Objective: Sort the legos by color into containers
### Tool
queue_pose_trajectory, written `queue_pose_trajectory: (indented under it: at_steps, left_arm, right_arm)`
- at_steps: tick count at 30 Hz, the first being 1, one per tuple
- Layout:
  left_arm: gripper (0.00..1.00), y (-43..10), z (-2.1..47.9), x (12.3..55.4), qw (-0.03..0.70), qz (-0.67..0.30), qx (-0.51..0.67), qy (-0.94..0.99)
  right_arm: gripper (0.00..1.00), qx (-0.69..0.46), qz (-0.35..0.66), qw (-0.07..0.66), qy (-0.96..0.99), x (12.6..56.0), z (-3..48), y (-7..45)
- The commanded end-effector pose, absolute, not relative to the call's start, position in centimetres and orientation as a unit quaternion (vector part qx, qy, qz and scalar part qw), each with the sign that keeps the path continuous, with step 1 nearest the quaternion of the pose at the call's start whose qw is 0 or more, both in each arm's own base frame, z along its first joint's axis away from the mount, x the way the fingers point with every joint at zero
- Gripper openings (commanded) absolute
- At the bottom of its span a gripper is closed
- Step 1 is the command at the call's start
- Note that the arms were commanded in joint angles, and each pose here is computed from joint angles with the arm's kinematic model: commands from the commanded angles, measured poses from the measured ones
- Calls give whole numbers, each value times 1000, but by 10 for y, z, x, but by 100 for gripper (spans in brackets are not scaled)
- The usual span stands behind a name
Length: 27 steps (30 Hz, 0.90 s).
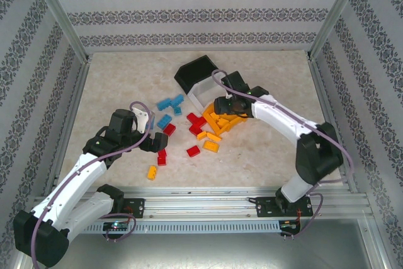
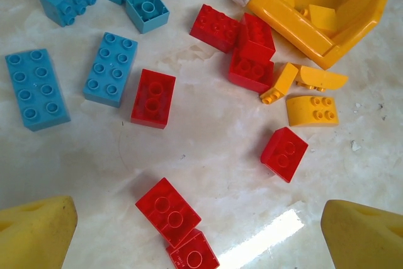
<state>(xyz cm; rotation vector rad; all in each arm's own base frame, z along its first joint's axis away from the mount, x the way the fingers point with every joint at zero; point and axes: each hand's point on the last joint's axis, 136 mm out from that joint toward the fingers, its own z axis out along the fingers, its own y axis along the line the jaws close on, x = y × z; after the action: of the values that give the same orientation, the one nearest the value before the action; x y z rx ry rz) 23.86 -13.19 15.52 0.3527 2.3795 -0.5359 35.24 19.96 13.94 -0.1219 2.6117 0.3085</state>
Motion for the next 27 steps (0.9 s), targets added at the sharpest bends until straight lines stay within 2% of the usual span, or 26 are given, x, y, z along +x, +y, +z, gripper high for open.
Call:
queue_pose_trajectory:
  at_steps: [1, 15, 27]
  left_arm:
    - [100, -142, 166, 239, 348, -223, 159, 897]
    - [100, -146, 166, 236, 345, -232, 164, 895]
    - [100, -146, 164, 236, 343, -233, 164, 895]
  right_arm:
    - [61, -34, 130, 255, 957, 335, 144, 202]
    - [65, -11, 157, 259, 953, 289, 146, 197]
    - [68, -122, 158, 154, 968, 233, 73, 245]
